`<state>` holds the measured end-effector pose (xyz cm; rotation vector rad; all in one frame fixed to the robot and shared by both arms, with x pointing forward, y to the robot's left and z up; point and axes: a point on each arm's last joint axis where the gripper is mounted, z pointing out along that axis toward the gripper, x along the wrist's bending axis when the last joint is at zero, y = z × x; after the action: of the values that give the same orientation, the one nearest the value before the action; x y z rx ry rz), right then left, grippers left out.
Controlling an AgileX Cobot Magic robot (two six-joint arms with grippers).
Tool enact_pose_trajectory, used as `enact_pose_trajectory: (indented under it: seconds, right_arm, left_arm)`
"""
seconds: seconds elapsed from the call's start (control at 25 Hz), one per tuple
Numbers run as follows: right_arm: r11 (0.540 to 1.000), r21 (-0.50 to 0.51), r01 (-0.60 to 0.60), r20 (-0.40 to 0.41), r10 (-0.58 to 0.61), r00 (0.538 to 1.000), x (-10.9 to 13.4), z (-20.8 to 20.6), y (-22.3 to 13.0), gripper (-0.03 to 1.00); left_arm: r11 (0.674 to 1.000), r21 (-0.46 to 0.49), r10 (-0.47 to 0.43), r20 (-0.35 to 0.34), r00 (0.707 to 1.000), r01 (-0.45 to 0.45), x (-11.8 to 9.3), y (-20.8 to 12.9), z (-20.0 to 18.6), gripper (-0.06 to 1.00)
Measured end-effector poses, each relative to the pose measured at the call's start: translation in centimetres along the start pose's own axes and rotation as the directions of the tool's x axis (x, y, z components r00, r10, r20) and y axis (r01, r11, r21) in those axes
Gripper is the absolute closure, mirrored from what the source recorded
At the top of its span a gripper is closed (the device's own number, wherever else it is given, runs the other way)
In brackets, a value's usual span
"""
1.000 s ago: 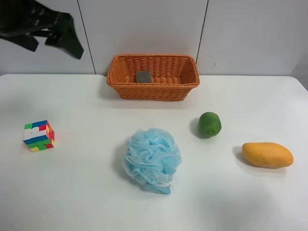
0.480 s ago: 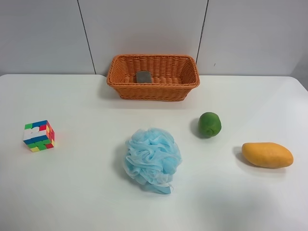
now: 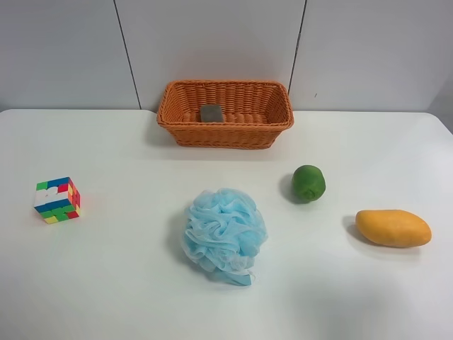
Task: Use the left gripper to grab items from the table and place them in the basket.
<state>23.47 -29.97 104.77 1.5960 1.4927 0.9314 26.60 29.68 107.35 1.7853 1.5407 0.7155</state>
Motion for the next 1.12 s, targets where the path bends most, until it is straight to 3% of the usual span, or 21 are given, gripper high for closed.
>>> enact_pose_trajectory:
  seconds: [0.44,1.12]
  right_arm:
    - [1.0,0.0,0.0,0.0,0.0,1.0,0.0,0.0,0.0,-0.03]
    - [1.0,0.0,0.0,0.0,0.0,1.0,0.0,0.0,0.0,-0.03]
  left_arm:
    - [0.976,-0.213,-0.072,-0.086,0.994,0.052,-0.3,-3.5,-1.4,-0.05]
    - [0.973,-0.223,-0.074,-0.089,0.993,0.053,-0.4,-3.6,-1.5,-0.05]
